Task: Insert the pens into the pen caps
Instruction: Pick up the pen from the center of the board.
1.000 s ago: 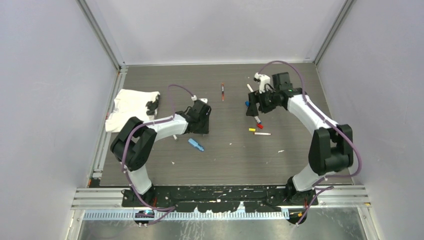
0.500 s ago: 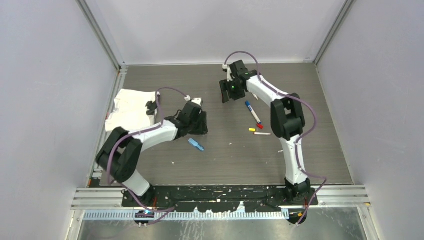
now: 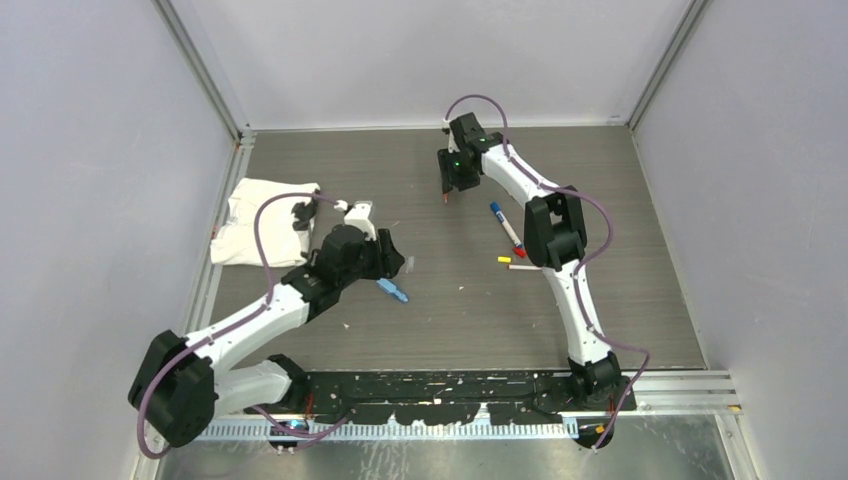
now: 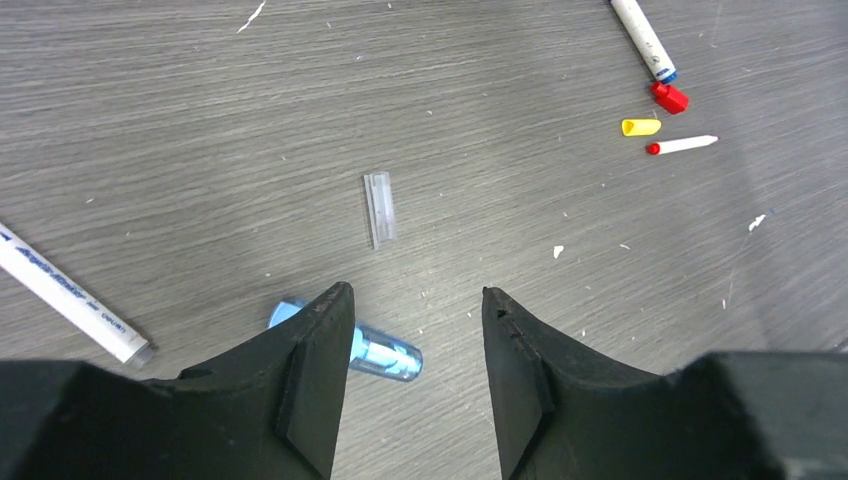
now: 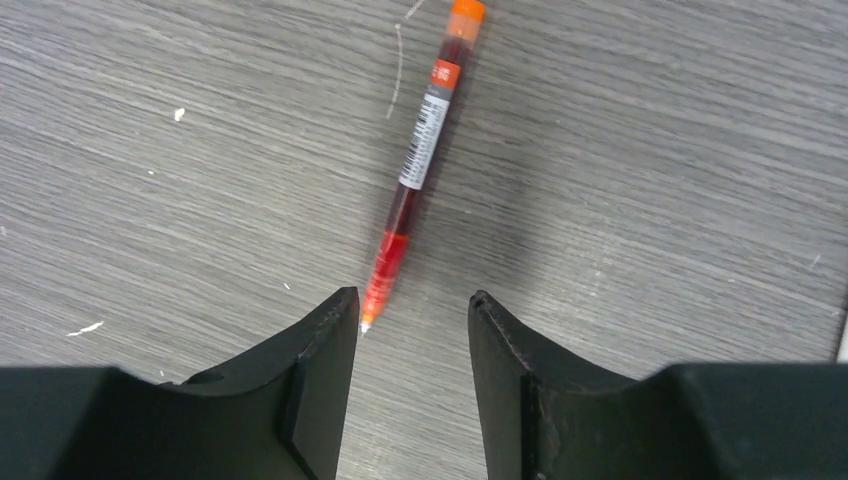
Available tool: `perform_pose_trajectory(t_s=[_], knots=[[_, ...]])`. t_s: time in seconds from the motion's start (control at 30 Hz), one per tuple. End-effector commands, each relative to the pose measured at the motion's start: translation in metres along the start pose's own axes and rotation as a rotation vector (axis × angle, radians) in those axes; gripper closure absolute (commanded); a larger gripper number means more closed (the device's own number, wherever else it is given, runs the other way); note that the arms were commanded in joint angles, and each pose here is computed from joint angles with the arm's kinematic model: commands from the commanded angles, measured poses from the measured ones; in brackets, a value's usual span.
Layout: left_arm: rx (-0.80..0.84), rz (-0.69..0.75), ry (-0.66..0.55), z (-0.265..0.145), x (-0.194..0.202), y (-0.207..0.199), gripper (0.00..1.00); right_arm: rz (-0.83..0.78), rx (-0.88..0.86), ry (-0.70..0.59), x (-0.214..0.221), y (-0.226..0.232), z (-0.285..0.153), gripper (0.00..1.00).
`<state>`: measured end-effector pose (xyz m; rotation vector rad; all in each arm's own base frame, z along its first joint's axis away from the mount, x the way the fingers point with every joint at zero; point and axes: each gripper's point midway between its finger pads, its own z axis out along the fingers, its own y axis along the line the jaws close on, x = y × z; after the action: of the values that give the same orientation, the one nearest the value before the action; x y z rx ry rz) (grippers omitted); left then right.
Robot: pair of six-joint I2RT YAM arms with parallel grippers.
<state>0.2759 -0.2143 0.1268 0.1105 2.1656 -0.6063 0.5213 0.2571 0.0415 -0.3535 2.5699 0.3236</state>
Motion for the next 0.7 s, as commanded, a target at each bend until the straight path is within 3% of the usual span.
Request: perform_pose_trajectory(t_s=[0.0,0.33,0.5,0.67], knots=[[0.025,-0.022,-0.085,-0.013,-0.014,-0.003,0.48,0.01,-0.018,-0.039,-0.015,0.018,0.0,0.5],[0.043,-0.046,-0.124,-0.028,-0.011,0.0,0.47,-0.065,0.129,-0.043,-0.013,-0.001,0.014,0.56],[0.086,-0.061,-0.156,-0.037,-0.012,-0.005,0.46,-0.082,0.117,0.001,0.002,-0.001,0.015,0.72],[0.158,-0.086,-0.184,-0.049,-0.012,-0.014,0.45,-0.106,0.093,0.043,0.017,0.001,0.004,0.78]])
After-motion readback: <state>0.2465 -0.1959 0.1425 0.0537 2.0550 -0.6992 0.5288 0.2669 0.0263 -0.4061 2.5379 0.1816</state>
